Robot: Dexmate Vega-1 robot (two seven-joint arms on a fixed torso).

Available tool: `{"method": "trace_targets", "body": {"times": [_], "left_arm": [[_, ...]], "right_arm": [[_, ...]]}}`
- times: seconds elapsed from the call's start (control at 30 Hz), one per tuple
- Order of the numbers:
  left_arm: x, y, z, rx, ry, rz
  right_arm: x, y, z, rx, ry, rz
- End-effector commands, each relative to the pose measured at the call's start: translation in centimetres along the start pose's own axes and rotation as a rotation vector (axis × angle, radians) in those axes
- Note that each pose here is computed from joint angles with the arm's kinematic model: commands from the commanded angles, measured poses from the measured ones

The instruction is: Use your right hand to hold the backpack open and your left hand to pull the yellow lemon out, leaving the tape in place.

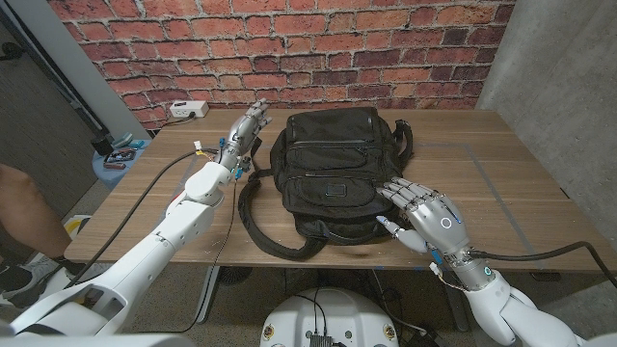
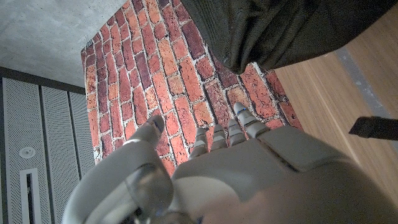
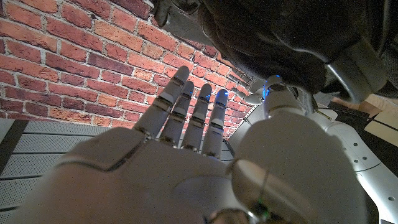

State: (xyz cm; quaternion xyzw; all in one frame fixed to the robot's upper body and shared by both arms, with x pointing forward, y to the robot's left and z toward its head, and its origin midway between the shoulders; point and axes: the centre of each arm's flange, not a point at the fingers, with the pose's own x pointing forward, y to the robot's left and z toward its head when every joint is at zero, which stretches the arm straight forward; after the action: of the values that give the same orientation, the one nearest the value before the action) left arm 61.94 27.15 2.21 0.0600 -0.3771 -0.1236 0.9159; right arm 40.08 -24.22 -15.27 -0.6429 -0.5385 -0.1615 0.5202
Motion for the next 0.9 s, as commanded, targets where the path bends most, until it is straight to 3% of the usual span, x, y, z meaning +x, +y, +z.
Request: {"method": "trace_targets", "body": {"times": [0.03,0.9], "left_arm": [[-0.2,-0.4,0.2,0.001,0.0,0.004],[-2.8,-0.3,-0.3,-0.016,0.012,0.056]], "right_arm": [[0.3,0.6,-0.8,0.007,-0.015,-0.02],[1.9,1.3,-1.5,0.085,-0.041,-0.054]]}}
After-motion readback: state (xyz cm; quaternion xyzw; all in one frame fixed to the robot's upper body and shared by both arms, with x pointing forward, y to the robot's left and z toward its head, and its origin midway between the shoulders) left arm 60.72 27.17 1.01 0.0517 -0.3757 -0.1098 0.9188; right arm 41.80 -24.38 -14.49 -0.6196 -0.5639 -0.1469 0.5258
